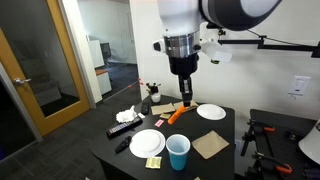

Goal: Remove the marker from the cup and put it on the table

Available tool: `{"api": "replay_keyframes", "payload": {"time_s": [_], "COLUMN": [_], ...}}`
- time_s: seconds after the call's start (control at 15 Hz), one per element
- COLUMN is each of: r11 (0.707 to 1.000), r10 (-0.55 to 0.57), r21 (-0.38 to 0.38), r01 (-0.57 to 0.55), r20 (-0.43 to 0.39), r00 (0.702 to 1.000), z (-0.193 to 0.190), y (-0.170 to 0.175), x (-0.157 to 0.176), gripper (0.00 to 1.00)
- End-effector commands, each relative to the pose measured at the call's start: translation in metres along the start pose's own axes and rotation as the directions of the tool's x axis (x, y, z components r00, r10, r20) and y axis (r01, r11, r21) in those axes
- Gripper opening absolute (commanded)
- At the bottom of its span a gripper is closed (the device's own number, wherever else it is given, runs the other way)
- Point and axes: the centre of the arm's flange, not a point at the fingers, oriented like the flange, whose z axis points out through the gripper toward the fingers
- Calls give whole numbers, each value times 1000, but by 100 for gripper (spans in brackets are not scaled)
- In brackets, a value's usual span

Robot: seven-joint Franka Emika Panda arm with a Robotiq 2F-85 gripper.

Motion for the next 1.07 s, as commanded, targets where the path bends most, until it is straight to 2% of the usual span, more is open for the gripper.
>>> {"api": "replay_keyframes", "payload": {"time_s": [0.0, 0.27, 0.73, 1.0], "r11": [993, 964, 934, 906], "r10": [112, 254, 343, 411], "r21": [-25, -33, -4, 38], "r01": [-114, -262, -357, -421], "r20": [-67, -151, -262, -305], "r00": [991, 955, 902, 859], "z": [-25, -22, 23, 59], "y": [20, 53, 114, 142], "x": [-29, -38, -45, -49], "gripper": [5, 5, 5, 5]}}
